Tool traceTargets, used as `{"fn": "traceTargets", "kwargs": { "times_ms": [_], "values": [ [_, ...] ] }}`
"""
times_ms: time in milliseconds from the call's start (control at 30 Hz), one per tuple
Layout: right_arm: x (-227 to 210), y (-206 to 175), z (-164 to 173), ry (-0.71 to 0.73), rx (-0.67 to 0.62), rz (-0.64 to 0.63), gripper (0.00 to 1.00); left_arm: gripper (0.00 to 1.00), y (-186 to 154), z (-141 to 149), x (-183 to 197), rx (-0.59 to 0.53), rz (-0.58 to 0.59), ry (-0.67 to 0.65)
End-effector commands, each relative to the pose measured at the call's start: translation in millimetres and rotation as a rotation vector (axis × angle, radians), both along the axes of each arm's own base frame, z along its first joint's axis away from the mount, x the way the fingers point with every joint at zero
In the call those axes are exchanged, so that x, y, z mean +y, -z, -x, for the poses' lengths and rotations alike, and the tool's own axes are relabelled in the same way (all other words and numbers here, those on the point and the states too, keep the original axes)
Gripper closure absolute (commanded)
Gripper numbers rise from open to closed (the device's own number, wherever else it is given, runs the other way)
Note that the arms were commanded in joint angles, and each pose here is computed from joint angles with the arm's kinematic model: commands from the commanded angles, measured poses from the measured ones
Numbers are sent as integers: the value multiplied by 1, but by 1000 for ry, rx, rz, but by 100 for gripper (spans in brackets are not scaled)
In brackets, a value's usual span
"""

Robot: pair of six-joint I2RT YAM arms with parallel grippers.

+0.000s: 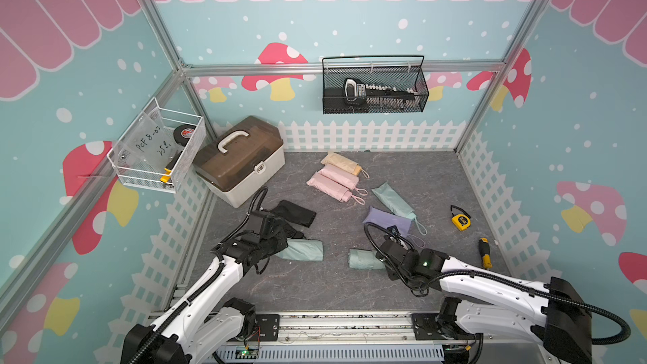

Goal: Take umbrellas out of sleeves
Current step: Place the umbrella sleeve at the center of the board.

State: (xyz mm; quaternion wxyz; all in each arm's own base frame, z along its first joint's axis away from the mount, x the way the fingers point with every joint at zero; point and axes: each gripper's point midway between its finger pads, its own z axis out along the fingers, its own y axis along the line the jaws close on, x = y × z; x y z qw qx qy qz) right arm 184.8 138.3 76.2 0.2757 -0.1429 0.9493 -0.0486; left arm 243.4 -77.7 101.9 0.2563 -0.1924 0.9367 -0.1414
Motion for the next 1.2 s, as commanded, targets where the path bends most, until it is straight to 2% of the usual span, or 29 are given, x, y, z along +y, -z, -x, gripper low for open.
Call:
{"fn": "traceTargets", "kwargs": {
  "times_ms": [0, 100, 300, 433, 567, 633, 800, 933, 967, 1033, 1100, 1167],
  "values": [
    [9, -7, -7, -29, -23, -6, 40, 100, -24, 7, 50, -6, -196, -176],
    [13, -7, -9, -45, -36, -10, 40, 100, -37, 9, 70, -40, -270, -264],
    [15, -9, -14, -61, -66, -18, 40, 100, -50, 1, 86, -183, -323, -311],
    [16, -12, -17, -74, -100, -23, 40, 100, -43, -10, 83, -181, -358, -240],
    [16, -10, -20, -91, -117, -3, 40, 100, -42, -25, 68, -147, -283, -148],
    [15, -9, -22, -95, -122, 11, 40, 100, -52, -28, 66, -145, -279, -131],
    [18, -5, -27, -103, -131, 14, 40, 100, -88, -26, 38, -227, -173, 38],
    [23, -6, -31, -118, -133, -12, 40, 100, -80, -13, 57, -102, -268, -2],
    [24, -7, -32, -122, -130, -20, 39, 100, -73, -13, 55, -61, -258, 14],
    [24, -8, -34, -131, -125, -24, 40, 100, -65, -13, 44, -2, -204, 41],
    [23, -9, -35, -133, -125, -27, 40, 100, -59, -14, 19, 45, -91, 120],
    [21, -11, -36, -130, -129, -32, 40, 100, -55, -12, 4, 111, -27, 182]
  ]
}}
